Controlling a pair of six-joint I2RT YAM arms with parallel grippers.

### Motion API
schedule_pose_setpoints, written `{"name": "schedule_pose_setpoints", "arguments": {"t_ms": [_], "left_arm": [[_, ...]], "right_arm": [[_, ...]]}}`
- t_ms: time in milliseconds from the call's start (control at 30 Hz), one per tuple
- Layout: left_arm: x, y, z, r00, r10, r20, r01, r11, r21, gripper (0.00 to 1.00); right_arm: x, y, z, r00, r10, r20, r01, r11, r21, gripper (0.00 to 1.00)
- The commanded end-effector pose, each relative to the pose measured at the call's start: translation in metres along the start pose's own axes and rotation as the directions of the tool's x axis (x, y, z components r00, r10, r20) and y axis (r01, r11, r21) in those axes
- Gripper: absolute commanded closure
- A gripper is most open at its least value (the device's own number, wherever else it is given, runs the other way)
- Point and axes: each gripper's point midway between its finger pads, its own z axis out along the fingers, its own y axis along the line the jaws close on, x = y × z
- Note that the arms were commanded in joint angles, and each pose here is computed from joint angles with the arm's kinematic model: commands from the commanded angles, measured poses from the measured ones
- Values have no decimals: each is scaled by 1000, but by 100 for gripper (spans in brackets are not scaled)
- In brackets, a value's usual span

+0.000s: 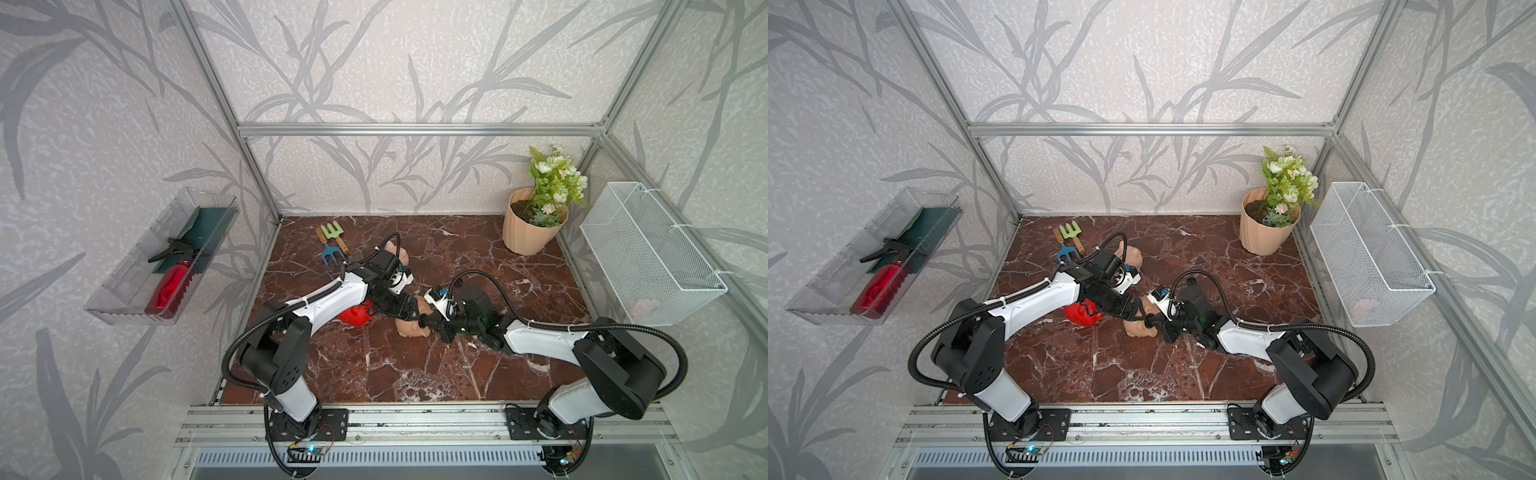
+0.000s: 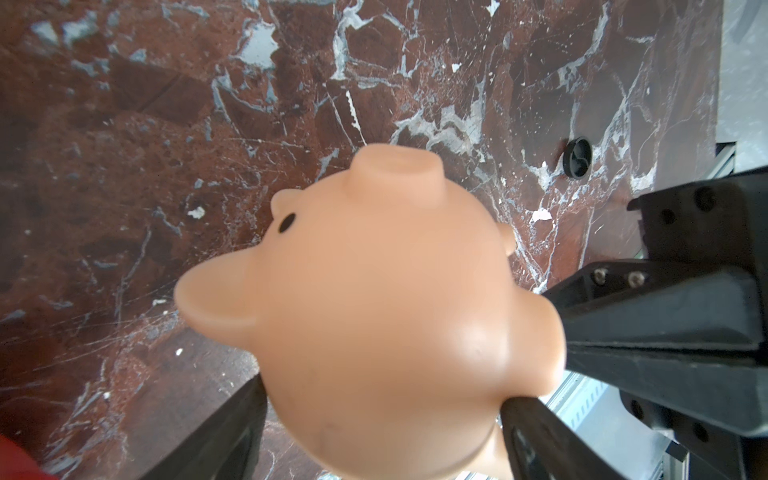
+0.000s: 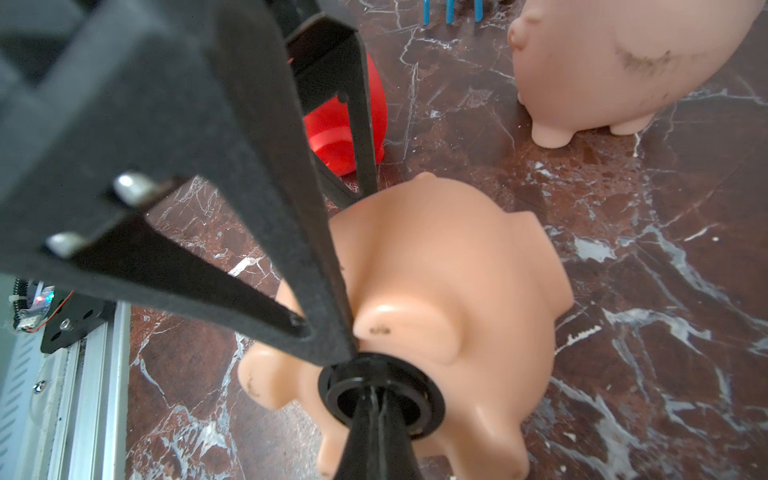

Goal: Close piggy banks
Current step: Screw the knob on the piggy bank.

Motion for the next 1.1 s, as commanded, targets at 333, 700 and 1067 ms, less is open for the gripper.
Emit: {"name": "schedule_pose_setpoints", "arguments": {"t_ms": [333, 700, 1067], "left_arm": [[-7, -41, -5, 999, 31, 43, -39, 980, 197, 11], [-8, -41, -1, 999, 24, 41, -32, 978, 206, 13], [-6, -37, 4, 999, 19, 28, -24, 981, 195, 14]], "right_arm": [[8, 6, 6, 999, 29, -27, -30, 998, -52, 100], [8, 7, 7, 996, 92, -15, -93, 994, -66, 100], [8, 7, 5, 973, 229, 18, -228, 971, -72, 100]]}}
